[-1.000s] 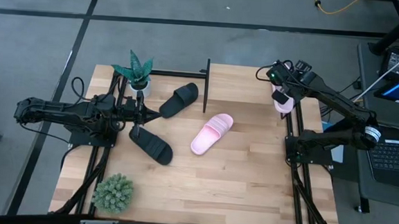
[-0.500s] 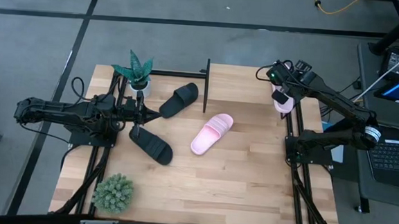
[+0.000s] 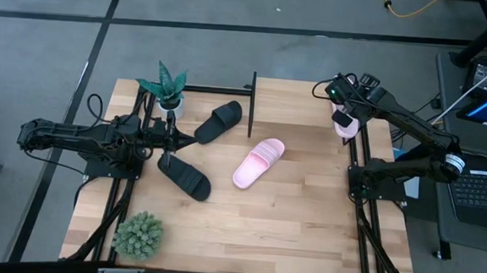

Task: Pick and place slides into the shelf
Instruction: Put the bottom pink slide on the shelf, then put the pink slide on the shelf

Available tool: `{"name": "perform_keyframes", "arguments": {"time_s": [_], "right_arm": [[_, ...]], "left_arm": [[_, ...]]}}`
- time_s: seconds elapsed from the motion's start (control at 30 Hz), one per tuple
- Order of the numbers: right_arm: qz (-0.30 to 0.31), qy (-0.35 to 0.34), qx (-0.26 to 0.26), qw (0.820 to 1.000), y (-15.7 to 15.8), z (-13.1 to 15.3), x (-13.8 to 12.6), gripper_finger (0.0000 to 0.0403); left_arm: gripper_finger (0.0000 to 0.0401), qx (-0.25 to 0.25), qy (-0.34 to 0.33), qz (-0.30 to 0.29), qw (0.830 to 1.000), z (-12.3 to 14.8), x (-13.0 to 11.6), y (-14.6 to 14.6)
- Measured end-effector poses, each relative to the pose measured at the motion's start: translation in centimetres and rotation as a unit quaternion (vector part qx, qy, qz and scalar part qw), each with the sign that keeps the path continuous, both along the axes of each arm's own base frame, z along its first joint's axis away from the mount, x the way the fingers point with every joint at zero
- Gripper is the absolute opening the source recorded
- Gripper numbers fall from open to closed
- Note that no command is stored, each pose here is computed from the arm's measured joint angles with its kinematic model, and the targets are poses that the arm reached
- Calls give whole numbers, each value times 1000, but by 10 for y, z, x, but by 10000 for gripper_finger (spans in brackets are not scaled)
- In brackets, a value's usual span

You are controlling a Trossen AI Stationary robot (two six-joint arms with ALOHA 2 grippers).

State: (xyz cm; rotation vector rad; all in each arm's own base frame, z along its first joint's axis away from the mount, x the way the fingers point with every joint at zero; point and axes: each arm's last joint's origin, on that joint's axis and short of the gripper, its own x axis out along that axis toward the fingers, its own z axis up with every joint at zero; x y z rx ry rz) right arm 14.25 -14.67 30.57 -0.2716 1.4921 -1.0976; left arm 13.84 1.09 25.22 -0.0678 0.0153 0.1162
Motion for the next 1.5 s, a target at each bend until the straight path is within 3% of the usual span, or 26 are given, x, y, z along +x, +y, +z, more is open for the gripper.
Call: {"name": "perform_keyframes", "arguments": {"time_s": [0.17,0.53,1.2,1.5], "right_arm": [[5,-5,10,1000,0,-1,0,42],[-3,-14,5,1000,0,0,1,119],[-13,-5,33,999,5,-1,-4,120],[-13,-97,69,993,9,28,-3,119]], "left_arm": [[0,0,0,0,1000,0,0,0],[0,0,0,0,1000,0,0,0],[0,-2,0,-6,1000,0,0,0],[0,-1,0,-6,1000,0,0,0]]}}
